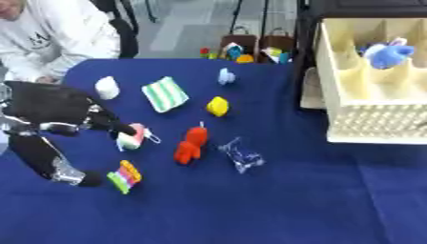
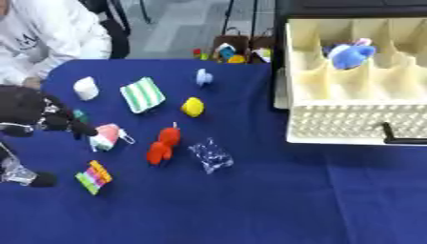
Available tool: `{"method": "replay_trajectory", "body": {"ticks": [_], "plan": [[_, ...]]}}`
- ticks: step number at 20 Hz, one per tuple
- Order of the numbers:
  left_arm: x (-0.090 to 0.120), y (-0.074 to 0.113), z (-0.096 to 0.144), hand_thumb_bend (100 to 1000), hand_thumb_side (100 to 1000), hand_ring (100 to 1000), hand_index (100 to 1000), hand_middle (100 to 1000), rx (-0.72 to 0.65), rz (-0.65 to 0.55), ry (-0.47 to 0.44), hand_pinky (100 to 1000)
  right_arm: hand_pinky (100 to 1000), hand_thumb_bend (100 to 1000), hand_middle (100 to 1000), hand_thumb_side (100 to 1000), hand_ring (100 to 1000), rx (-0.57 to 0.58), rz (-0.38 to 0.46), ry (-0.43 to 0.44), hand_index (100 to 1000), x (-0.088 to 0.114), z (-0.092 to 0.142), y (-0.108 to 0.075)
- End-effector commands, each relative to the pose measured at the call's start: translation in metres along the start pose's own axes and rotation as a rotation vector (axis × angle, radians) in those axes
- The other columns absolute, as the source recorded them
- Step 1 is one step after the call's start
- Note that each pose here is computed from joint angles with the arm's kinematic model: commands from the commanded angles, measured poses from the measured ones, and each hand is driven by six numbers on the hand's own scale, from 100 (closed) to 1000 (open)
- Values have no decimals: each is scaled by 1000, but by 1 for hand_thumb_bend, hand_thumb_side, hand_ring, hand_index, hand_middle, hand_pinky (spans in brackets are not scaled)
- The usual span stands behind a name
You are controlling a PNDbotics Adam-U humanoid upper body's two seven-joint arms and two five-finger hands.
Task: Pick up objects from table and place into drawer.
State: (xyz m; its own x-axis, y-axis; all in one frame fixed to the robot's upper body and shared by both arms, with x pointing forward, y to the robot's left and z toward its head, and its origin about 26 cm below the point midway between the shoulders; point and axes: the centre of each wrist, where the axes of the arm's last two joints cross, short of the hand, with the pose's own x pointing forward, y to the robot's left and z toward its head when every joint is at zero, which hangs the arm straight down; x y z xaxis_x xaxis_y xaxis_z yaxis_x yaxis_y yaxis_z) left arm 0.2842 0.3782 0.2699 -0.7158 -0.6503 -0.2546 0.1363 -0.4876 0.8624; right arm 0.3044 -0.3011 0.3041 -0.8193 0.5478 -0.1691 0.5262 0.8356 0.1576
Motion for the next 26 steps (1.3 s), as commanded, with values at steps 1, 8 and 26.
{"method": "replay_trajectory", "body": {"ticks": [1,8,26], "plan": [[-4,9,5,479,1000,674,1000,635,-48,-48,17,696,645,100,679,734,704,-13,-18,-36,760,2,-8,0],[-8,4,2,505,1000,699,1000,701,-77,-52,49,695,645,100,679,733,704,-19,-21,-36,760,2,-8,1],[-15,-16,-9,573,813,739,1000,740,-188,-89,30,701,646,100,674,735,704,-39,-24,-35,757,3,-9,3]]}}
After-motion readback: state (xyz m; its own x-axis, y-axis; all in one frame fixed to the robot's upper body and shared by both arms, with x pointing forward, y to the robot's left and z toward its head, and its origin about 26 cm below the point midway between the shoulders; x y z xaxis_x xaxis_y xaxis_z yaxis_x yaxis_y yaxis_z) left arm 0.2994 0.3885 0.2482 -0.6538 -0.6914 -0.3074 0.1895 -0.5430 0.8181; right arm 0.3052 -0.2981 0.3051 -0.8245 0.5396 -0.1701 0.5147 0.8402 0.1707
